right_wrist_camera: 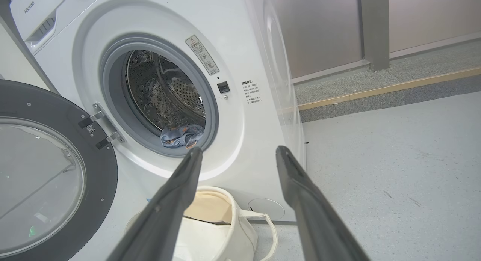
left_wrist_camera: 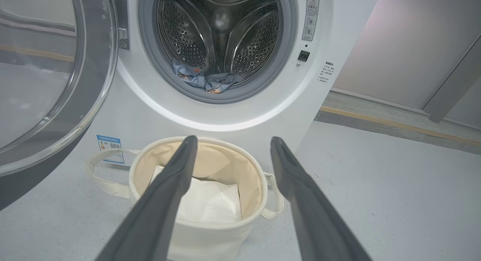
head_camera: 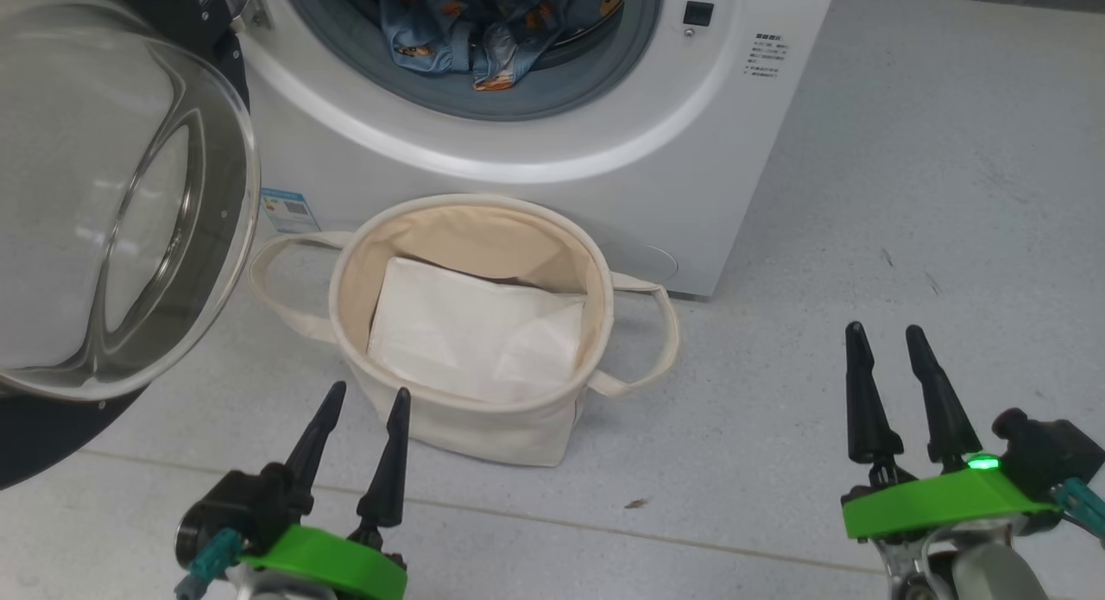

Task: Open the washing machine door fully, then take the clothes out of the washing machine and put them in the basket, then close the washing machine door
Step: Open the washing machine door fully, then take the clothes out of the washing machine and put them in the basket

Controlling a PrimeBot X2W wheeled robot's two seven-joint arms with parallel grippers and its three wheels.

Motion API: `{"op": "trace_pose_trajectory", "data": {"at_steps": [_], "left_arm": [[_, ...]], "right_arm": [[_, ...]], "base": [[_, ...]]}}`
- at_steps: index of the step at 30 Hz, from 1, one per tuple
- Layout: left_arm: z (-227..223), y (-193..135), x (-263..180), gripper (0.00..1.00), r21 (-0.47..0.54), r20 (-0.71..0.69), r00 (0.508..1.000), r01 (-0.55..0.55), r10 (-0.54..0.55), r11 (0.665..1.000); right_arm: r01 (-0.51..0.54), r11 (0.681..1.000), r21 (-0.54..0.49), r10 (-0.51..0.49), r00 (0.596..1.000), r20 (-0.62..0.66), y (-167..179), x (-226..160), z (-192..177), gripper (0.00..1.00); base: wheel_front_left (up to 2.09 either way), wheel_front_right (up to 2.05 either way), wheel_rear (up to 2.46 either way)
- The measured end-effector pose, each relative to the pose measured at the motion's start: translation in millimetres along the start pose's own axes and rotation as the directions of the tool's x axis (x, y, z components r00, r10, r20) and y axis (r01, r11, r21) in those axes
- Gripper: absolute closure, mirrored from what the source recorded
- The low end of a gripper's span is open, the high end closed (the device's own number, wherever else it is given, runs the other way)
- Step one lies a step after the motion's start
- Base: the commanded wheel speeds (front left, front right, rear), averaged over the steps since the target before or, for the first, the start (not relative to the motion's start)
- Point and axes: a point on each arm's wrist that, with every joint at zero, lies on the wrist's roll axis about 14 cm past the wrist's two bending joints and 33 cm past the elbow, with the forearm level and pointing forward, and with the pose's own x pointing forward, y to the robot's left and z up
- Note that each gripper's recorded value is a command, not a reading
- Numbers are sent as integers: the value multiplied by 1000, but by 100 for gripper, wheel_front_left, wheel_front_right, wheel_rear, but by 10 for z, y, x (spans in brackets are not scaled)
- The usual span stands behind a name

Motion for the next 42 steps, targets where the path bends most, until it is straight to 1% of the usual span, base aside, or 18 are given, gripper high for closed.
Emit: {"op": "trace_pose_trajectory", "data": {"at_steps": [13,23,30,38,42], "left_arm": [[-75,-59,-41,0,-15,-19,1000,-3,3,1000],[-157,-160,-28,0,-10,-45,998,40,-41,999],[-201,-227,-37,0,-1,-62,996,72,-72,997],[-197,-184,-36,0,-6,-60,996,59,-59,998],[-138,-207,-20,0,-2,-41,997,70,-70,998]], "right_arm": [[9,1000,0,-9,1000,-11,-24,-52,-26,0],[11,1000,3,-11,1000,-25,-29,-66,-70,0],[12,1000,10,-12,999,-29,-24,-68,-89,0],[11,1000,13,-11,999,-36,-20,-61,-112,0],[10,1000,15,-9,999,-40,-16,-51,-128,0]], "base": [[0,0,0],[25,-18,-6],[144,-103,-41],[226,-174,-52],[195,-165,-29]]}}
